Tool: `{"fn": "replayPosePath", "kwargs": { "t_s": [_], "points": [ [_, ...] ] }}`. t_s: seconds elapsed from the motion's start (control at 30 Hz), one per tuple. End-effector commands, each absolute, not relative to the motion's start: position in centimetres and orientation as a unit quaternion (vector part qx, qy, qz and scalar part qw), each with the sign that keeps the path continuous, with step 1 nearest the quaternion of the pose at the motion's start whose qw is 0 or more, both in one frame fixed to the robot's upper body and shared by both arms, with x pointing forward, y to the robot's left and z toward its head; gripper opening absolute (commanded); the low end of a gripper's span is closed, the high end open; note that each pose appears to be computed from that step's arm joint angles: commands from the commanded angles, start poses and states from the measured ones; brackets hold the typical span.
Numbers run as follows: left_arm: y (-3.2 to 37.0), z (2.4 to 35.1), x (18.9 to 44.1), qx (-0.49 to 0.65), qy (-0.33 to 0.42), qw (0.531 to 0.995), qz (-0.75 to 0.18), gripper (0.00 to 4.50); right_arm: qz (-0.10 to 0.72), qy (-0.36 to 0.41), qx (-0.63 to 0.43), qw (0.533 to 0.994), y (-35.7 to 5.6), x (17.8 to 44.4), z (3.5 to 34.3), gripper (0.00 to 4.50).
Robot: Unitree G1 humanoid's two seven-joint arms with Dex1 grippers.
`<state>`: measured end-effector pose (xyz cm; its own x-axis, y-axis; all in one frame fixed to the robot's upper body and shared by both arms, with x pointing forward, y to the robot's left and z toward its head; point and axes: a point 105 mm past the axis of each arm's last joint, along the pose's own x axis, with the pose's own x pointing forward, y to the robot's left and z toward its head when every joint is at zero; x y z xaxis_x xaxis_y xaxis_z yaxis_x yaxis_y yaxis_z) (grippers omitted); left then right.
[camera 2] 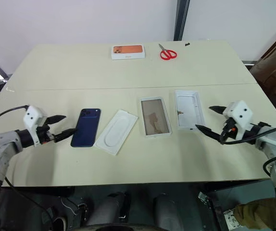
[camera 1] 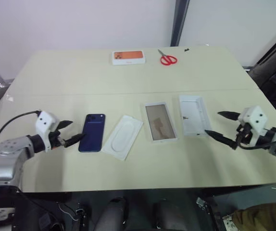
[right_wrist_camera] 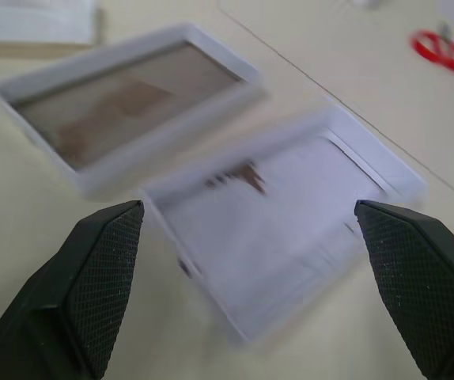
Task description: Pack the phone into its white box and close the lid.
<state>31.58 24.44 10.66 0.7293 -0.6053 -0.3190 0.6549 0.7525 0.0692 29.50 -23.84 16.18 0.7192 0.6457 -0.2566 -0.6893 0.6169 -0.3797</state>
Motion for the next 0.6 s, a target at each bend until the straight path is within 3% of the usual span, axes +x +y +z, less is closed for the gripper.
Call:
{"fn": "replayPosePath", "kwargs": {
  "t_s": [0.03, 0.23, 0.6],
  "points": [
    [21.9, 11.9, 32.7, 0.069, 0.133, 0.922, -0.357, 4.45, 0.405, 0.002, -0.236, 0.883, -20.8, 29.4, 17.8, 4.47],
    [18.1, 13.1, 33.5, -0.046, 0.185, 0.903, -0.385, 4.45, 0.407, 0.0, -0.232, 0.883, -20.0, 29.8, 17.2, 4.47],
    [14.8, 12.4, 32.0, -0.16, 0.319, 0.835, -0.419, 4.45, 0.396, -0.001, -0.231, 0.889, -20.3, 30.0, 16.5, 4.47]
  ]
}}
